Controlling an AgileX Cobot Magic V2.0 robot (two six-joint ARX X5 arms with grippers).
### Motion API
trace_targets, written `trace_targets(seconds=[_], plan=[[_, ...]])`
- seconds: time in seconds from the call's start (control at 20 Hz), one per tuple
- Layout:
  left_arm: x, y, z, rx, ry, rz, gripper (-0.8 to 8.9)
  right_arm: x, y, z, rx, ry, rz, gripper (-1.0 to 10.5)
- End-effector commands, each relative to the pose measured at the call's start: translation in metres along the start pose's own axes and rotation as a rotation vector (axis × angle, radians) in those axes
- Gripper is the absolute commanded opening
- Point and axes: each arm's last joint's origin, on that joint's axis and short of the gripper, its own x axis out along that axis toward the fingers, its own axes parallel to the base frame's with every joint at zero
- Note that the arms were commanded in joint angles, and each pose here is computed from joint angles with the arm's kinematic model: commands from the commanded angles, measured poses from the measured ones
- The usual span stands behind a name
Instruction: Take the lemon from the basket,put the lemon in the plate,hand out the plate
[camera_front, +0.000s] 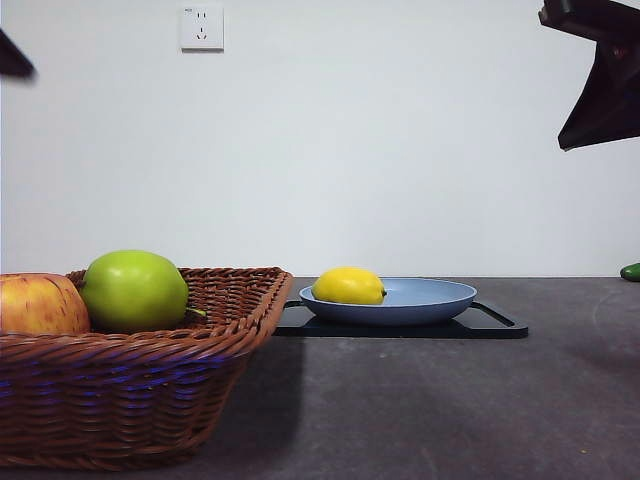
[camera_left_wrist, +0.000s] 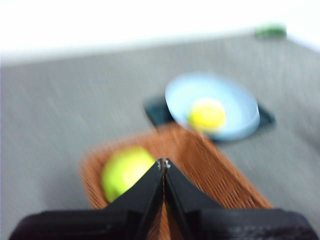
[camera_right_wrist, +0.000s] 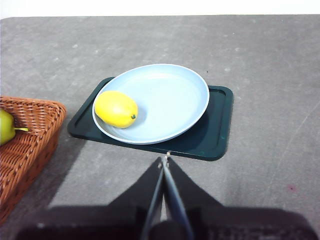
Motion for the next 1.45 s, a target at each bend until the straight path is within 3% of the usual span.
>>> trace_targets(seconds=[0.05,0.2,0.3,0.55,0.8,1.45], plan=[[-0.028,0.003,0.004,0.084,-0.137,0.097,0.08,-0.001,0.002,0.004,0.012,-0.017,0.006,0.0],[-0.045,0.014,-0.019,0.059,-0.237,0.341,0.08,-0.001,0.002,0.004,0.012,-0.017,0.007,0.0],[-0.042,0.021,-0.041,0.051,-0.254,0.412,0.08,-0.001,0.002,0.004,0.012,-0.017,0.006,0.0],[-0.020,0.031,-0.091,0.034,-0.157,0.356,0.08,-0.001,0.002,0.004,0.012,-0.017,0.007,0.0],[-0.008,0.036,-0.118,-0.010,-0.077,0.348,0.08,-0.001,0.002,0.004,0.012,-0.017,0.007,0.0],[-0.008,0.036,-0.118,-0.008,-0.084,0.349,0.08,-0.001,0.002,0.004,0.012,-0.017,0.006,0.0]])
